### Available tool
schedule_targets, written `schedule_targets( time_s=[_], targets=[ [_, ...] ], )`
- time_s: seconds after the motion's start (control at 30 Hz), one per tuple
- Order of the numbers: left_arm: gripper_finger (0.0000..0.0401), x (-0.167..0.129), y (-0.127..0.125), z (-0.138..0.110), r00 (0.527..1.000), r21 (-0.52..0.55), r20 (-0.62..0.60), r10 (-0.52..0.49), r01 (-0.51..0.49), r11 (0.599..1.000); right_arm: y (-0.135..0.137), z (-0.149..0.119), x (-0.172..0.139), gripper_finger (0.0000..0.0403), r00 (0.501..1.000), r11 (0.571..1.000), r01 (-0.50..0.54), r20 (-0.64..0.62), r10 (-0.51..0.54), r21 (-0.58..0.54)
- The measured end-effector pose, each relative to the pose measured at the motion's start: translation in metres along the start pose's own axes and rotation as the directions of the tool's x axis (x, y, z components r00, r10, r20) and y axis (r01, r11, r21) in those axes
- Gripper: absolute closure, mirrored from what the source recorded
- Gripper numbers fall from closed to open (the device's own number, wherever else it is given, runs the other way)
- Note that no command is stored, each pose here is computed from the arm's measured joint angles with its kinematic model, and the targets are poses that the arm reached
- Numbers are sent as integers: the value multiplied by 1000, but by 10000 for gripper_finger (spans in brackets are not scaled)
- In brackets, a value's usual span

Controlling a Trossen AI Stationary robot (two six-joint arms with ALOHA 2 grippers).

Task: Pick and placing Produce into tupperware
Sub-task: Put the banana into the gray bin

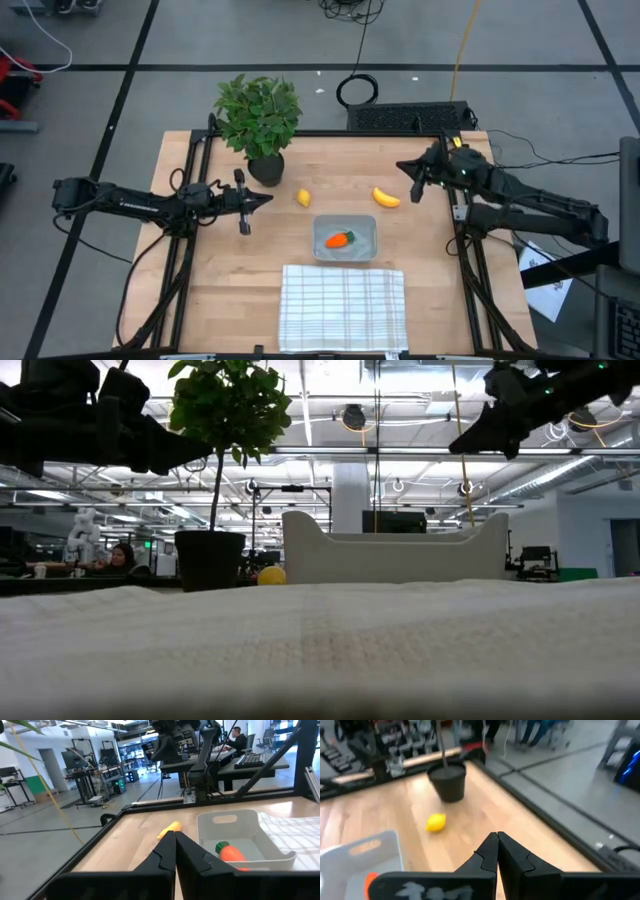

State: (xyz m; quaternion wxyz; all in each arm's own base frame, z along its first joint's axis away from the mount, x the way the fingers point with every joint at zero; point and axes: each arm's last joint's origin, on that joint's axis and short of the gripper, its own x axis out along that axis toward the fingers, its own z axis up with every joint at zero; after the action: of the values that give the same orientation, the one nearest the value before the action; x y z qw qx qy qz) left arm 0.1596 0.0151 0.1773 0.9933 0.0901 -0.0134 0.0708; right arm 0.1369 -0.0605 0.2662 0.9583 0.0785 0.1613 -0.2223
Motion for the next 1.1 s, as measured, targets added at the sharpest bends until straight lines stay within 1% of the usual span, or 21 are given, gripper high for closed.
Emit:
schedule_targets(
  time_s=[0.13,0.23,0.47,0.53,0.63,0.7,0.77,0.87,0.93,1.03,1.1],
  targets=[
    [388,0,0,0,1000,-1,-1,0,0,1000,-4,11,10,403,995,1000,-15,-99,16,10],
    [379,0,0,0,1000,-1,-1,0,0,1000,-10,14,21,403,984,1000,-13,-176,17,25],
    [375,0,0,0,1000,-1,-2,0,0,1000,-28,11,49,403,952,994,-41,-300,70,102],
    [375,0,0,0,1000,-1,-2,-1,1,1000,-33,10,56,403,936,991,-43,-342,86,130],
    [375,0,0,0,1000,-5,-2,-1,1,1000,-38,7,63,403,896,982,-72,-420,141,176],
    [375,0,0,0,1000,-6,-2,0,0,1000,-38,6,66,400,874,979,-84,-458,163,188],
    [375,0,0,0,1000,-5,-5,-1,1,1000,-39,5,69,394,862,978,-82,-479,167,193],
    [375,0,0,-1,1000,-5,-12,-2,2,1000,-39,3,73,378,847,977,-77,-503,170,200],
    [375,0,0,-2,1000,-4,-19,-4,3,1000,-39,1,73,362,829,976,-73,-531,174,204],
    [375,0,-1,-4,999,-3,-39,-7,7,1000,-40,-5,74,326,795,976,-69,-580,179,207],
    [375,0,-1,-5,999,-3,-49,-9,9,1000,-40,-8,74,294,778,976,-71,-601,182,204]
  ],
)
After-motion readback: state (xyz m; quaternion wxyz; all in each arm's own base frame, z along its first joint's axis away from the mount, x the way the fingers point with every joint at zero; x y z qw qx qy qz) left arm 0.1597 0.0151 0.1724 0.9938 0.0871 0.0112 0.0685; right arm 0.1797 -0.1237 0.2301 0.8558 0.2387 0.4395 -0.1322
